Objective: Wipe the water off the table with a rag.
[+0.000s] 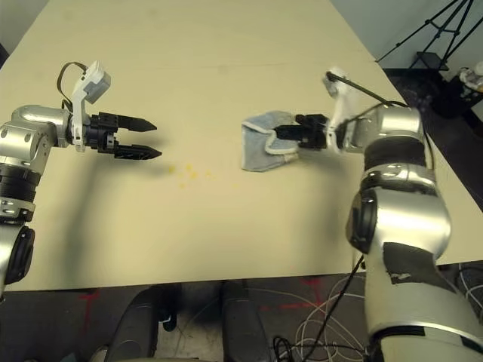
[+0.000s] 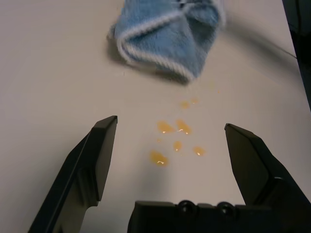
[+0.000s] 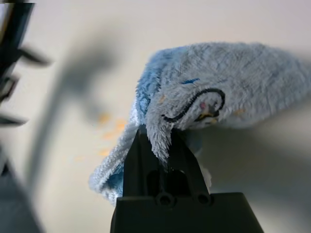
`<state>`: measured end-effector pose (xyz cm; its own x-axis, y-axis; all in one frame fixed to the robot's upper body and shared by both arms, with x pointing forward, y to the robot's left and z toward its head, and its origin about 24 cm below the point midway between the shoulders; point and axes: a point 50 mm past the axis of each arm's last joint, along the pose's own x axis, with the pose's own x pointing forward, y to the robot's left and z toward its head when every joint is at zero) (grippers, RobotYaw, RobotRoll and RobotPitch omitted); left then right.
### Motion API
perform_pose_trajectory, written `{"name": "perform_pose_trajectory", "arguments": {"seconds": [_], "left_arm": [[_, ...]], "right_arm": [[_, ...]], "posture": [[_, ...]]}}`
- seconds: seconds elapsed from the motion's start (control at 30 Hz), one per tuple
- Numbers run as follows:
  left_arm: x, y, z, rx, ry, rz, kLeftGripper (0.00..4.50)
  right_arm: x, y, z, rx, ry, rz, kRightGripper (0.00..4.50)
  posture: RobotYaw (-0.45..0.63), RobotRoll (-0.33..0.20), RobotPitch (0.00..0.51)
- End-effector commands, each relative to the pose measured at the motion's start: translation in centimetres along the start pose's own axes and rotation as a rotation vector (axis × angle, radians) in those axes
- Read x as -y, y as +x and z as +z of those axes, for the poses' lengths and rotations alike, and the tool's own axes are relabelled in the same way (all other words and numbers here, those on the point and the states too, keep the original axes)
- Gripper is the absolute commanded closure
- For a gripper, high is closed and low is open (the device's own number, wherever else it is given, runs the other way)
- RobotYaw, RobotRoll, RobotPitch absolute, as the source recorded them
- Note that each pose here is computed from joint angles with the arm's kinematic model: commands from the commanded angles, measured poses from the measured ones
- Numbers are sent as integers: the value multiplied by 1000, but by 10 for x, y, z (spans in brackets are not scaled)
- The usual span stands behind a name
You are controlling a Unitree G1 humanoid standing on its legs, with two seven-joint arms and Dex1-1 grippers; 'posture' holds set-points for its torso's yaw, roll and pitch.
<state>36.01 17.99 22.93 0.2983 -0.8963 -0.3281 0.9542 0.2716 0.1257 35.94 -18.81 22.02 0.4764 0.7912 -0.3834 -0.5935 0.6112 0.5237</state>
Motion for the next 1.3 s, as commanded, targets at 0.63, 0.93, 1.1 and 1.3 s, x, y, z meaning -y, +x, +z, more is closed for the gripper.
{"name": "perform_pose_trajectory", "arguments": {"seconds": [0.63, 0.93, 1.1, 1.3], "left_arm": [[0, 2, 2, 0, 9, 2, 0], [0, 8, -1, 2, 0, -6, 0], [0, 10, -4, 5, -6, -10, 0], [0, 10, -5, 8, -7, -9, 0]], "right_arm": [[-34, 72, -75, -89, 77, -118, 4468], [-16, 55, -68, -82, 100, -296, 4468], [-3, 27, -62, -77, 107, -416, 4468], [17, -4, -72, -124, 107, -527, 4468]], "posture": [[10, 0, 221], [-15, 0, 230], [-18, 0, 231], [-18, 0, 233]]}}
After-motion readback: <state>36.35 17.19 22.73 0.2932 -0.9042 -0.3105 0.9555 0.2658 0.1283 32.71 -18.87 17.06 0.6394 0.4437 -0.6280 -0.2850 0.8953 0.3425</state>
